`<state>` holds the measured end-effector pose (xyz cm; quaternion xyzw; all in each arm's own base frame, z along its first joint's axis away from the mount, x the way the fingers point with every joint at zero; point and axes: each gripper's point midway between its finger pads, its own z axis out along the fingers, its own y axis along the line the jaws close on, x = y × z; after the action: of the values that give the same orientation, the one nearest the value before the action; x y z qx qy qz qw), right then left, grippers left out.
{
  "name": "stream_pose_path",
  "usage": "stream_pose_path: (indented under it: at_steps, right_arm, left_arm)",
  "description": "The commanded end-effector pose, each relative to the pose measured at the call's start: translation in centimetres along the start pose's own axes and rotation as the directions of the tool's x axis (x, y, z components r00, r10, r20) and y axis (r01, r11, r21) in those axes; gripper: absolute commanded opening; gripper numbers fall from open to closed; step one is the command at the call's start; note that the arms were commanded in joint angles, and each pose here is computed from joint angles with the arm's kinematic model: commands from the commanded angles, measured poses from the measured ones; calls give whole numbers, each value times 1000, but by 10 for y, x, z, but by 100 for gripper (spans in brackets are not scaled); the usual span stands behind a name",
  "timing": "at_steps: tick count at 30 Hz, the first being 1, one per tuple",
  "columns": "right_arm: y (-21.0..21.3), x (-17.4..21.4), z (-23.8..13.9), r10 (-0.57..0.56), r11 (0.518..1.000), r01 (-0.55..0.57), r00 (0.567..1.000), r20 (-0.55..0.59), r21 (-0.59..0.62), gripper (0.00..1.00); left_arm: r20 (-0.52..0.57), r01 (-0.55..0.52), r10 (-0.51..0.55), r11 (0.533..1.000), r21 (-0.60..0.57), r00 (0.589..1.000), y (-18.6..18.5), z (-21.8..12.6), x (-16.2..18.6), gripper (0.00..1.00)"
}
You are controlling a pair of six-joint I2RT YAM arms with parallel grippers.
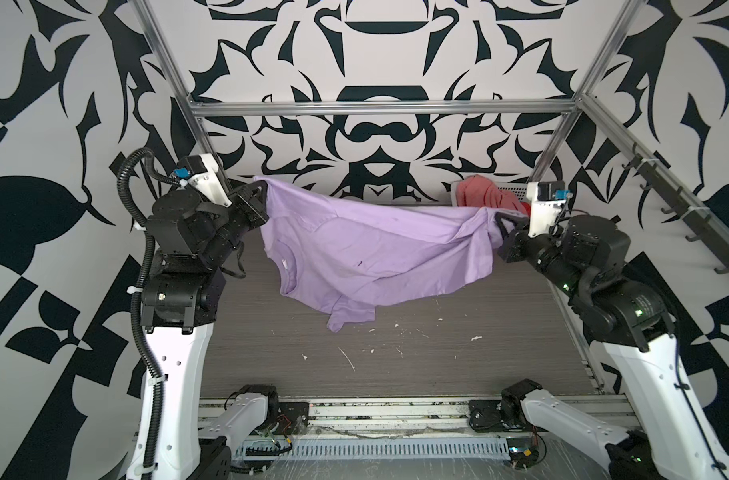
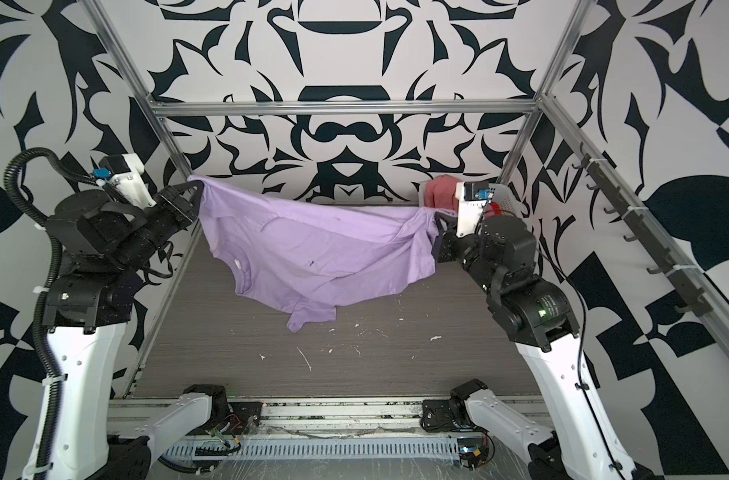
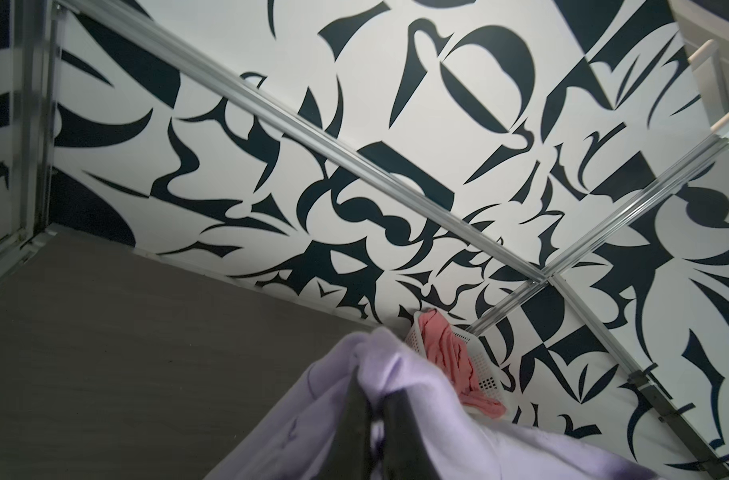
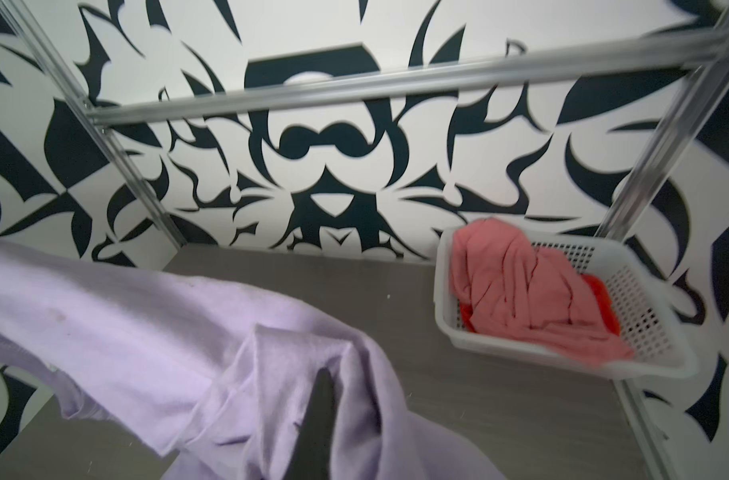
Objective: Fold and stack the t-shirts
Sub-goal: 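Lay the shirt flat on the table, opening the right gripper, then lower the right gripper onto the shirt hem and pinch it while the left holds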
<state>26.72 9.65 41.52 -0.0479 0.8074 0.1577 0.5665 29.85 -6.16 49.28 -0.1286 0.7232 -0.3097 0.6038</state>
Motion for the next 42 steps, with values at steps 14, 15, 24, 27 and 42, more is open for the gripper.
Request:
stream_pose_path:
  at_steps: [14, 15, 24, 27, 42]
  right_arm:
    - [-52, 152, 45, 304, 936, -241, 920, -246, 258, 79]
    - [-50, 159, 50, 320, 933, -254, 909, -267, 255, 78]
    - [-39, 224, 80, 513, 858, -458, 796, -322, 233, 73]
    - [-37, 252, 93, 556, 831, -493, 742, -374, 257, 67]
    - [-33, 331, 127, 599, 801, -472, 616, -512, 369, 42]
  left_arm:
    - [-263, 303, -386, 903, -305, 884, 118, 24, 162, 0]
    - [-272, 293, -387, 898, -328, 881, 126, 25, 169, 0]
    - [-353, 186, -347, 890, -416, 869, 160, 46, 198, 0]
    - [-373, 166, -339, 890, -424, 863, 163, 49, 202, 0]
    - [-379, 167, -347, 886, -433, 858, 168, 47, 210, 0]
